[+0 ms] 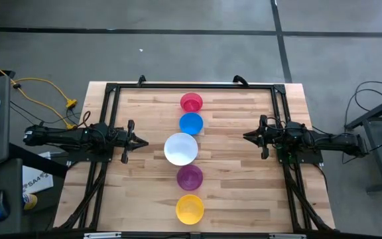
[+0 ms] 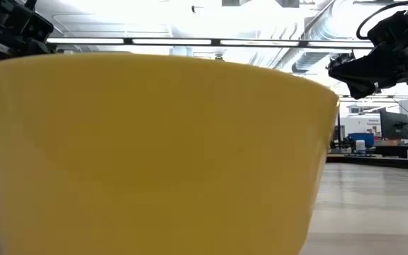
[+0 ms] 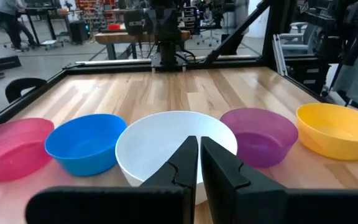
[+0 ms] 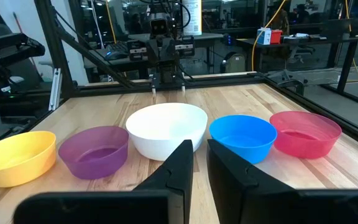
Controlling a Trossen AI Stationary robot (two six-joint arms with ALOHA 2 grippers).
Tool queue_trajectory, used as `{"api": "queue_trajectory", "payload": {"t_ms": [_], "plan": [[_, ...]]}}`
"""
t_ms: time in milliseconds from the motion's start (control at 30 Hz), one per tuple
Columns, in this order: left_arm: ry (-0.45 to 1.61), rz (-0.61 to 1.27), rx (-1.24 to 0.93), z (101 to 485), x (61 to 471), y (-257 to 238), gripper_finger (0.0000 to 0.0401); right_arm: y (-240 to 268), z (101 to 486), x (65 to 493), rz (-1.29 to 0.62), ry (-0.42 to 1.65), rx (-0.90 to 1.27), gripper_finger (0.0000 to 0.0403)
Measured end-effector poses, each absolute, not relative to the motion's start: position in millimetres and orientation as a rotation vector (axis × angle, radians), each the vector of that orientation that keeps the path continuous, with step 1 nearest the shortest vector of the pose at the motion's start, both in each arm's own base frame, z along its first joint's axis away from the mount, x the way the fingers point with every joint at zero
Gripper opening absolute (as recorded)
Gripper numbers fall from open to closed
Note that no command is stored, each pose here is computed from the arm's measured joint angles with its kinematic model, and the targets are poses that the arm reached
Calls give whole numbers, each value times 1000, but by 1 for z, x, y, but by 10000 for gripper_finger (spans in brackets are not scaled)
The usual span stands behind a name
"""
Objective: Nest bowls inside each other
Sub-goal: Stack the red bowl on the white bowl
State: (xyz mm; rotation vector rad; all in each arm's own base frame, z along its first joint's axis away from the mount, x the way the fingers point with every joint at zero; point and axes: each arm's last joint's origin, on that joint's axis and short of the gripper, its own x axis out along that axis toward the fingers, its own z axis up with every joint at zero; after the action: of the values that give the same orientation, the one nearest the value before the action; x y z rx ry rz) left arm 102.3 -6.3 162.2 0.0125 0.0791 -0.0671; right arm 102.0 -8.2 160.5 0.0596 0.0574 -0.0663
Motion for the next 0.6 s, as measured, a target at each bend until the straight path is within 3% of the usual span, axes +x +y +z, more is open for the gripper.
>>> {"api": "queue_trajectory", "payload": {"t_ms": [600], "plan": [[79, -65, -11, 167, 102, -6, 19, -8, 160, 102, -66, 58, 60, 39]]}}
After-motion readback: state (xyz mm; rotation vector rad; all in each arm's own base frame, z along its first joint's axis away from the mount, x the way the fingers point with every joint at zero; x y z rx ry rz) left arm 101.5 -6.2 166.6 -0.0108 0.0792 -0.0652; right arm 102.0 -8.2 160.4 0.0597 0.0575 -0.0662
